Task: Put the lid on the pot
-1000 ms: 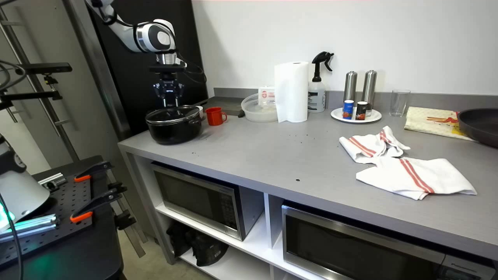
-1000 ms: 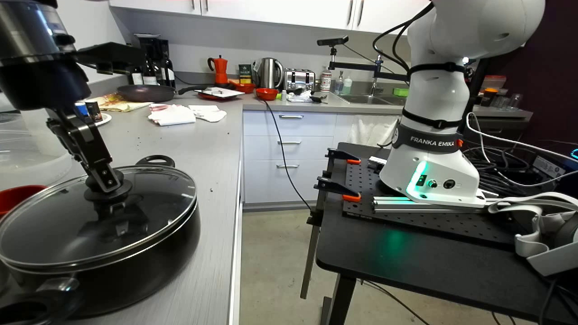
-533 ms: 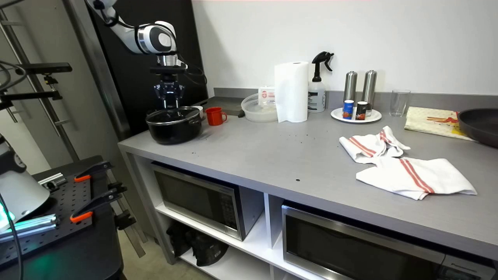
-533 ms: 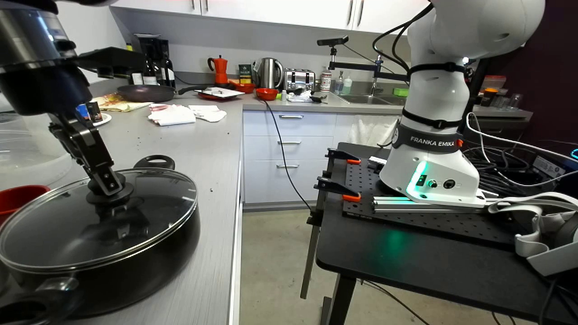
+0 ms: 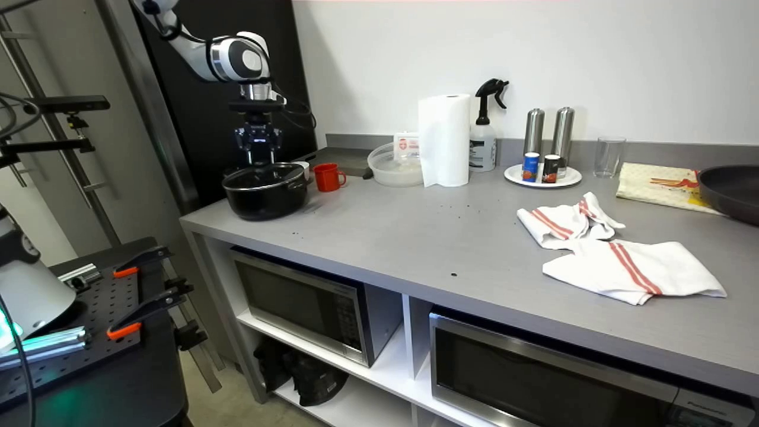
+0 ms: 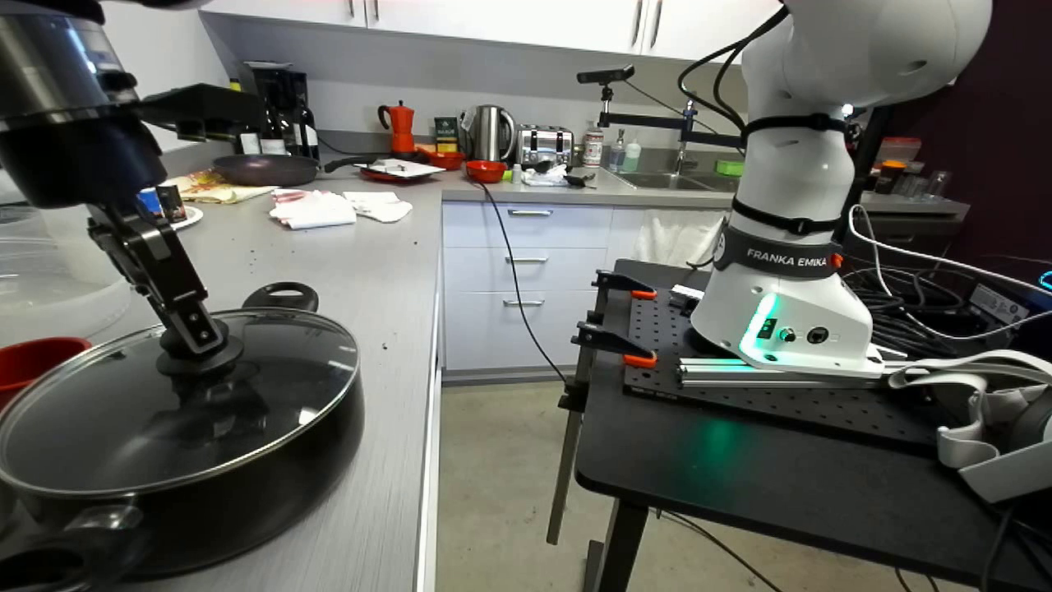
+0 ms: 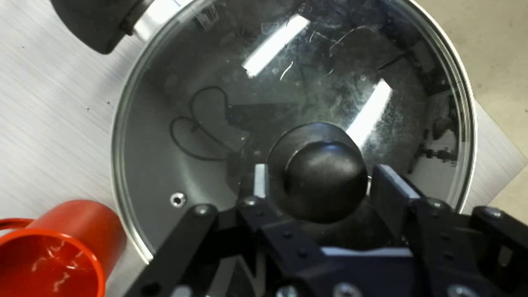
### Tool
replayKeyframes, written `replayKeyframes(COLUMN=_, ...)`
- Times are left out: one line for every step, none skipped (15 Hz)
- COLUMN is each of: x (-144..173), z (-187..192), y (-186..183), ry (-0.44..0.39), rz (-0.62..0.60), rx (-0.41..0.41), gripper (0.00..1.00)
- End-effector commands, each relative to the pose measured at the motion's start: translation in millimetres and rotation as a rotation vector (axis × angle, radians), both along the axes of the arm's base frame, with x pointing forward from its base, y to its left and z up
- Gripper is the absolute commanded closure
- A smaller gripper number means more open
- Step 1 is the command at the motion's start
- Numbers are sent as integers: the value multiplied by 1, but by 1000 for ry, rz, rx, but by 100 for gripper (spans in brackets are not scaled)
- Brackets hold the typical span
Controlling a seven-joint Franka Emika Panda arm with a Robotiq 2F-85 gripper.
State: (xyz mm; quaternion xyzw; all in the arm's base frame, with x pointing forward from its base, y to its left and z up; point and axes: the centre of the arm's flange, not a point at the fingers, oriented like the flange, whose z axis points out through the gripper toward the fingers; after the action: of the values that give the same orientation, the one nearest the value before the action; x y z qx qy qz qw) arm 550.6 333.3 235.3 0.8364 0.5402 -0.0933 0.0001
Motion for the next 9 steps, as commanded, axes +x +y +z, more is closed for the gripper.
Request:
replayKeyframes(x=10, z=9, y=-2, ry=0, rz=17, rx=-5, gripper=3)
replayKeyframes(x=11, z=10, y=-2, ry=-1, rz=15, rx=-5, gripper=1)
replayKeyframes(x=12, z=11, y=-2, ry=-4, rz=13, rx=-4, gripper=0)
replayKeyframes(x=12, z=12, y=-2, ry=-6, rz=11, rx=-4, gripper=0)
replayKeyframes(x=13, z=12, y=-2, ry=-7, rz=10, rx=-3, gripper=0)
replayKeyframes(x=13, z=13, y=-3, ry=-8, rz=9, rx=-3, gripper=0)
replayKeyframes(x=14, z=13, y=-3, ry=-9, rz=8, rx=-3, gripper=0)
replayKeyframes(x=14, z=13, y=-3, ry=-14, rz=1, rx=-7, gripper=0)
replayKeyframes(x=14, z=14, y=-4, ry=-21, rz=2, rx=-11, gripper=0)
